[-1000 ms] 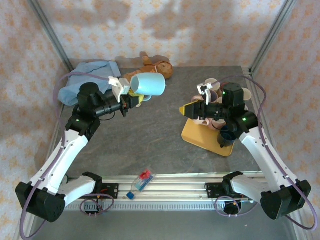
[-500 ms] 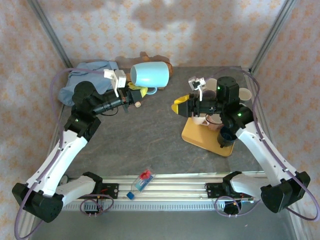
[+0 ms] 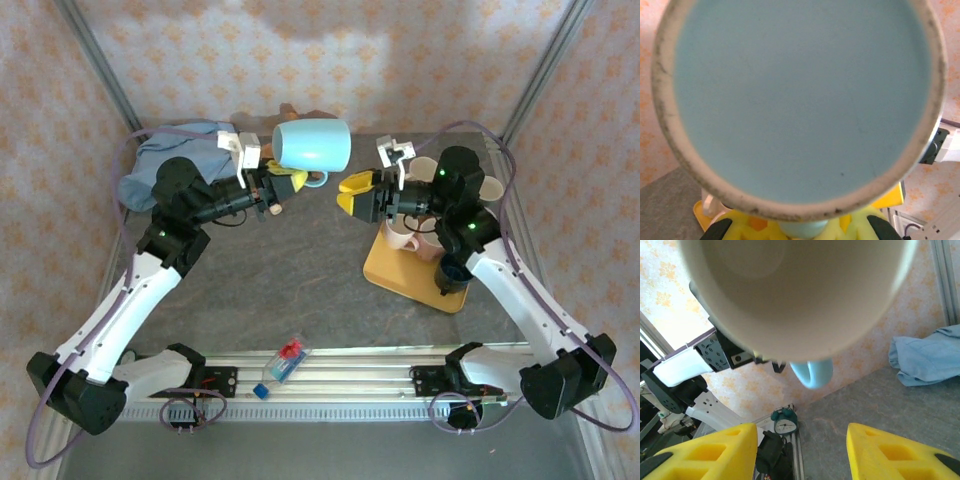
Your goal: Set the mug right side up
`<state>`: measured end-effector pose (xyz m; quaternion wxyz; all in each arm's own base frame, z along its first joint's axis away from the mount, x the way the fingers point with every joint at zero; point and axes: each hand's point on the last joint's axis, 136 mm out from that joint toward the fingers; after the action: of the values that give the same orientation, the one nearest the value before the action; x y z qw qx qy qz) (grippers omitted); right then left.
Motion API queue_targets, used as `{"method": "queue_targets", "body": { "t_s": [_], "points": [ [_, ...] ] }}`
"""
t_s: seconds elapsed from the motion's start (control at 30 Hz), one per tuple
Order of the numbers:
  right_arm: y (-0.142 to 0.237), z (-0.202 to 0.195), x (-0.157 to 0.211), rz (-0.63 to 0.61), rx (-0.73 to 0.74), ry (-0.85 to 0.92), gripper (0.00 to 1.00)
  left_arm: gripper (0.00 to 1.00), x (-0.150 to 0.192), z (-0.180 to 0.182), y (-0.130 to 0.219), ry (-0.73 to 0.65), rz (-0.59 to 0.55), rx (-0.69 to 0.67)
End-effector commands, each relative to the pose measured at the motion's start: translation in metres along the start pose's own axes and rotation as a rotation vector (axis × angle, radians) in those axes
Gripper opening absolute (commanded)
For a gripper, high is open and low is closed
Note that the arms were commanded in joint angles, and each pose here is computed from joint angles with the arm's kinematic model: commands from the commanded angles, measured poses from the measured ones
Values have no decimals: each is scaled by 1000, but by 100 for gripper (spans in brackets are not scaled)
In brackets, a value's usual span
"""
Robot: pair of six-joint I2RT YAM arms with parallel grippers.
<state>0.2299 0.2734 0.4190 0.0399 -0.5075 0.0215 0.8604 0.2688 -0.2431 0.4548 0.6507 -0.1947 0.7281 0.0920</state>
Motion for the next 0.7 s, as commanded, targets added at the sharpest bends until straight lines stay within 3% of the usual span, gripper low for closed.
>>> {"method": "queue_targets", "body": {
  "t_s": [0.0,0.67],
  "points": [
    [-1,19,-17,-48,-56,75,50,0,-43,-24,3,-97,-122,51],
    [-6,22,-41,-231,-61,36,47,0,-52,-28,-3,-45,-216,17]
  ]
}}
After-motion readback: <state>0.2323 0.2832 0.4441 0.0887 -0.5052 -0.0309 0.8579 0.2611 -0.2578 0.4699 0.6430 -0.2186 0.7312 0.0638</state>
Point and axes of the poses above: each hand's point on the last joint's axis, 136 mm out from that joint toward the fingers, its own y axis back along the fingers, its own z axis along the line the jaws close on, x = y × z, and after that the axes turned 4 degrees about -y, right-handed
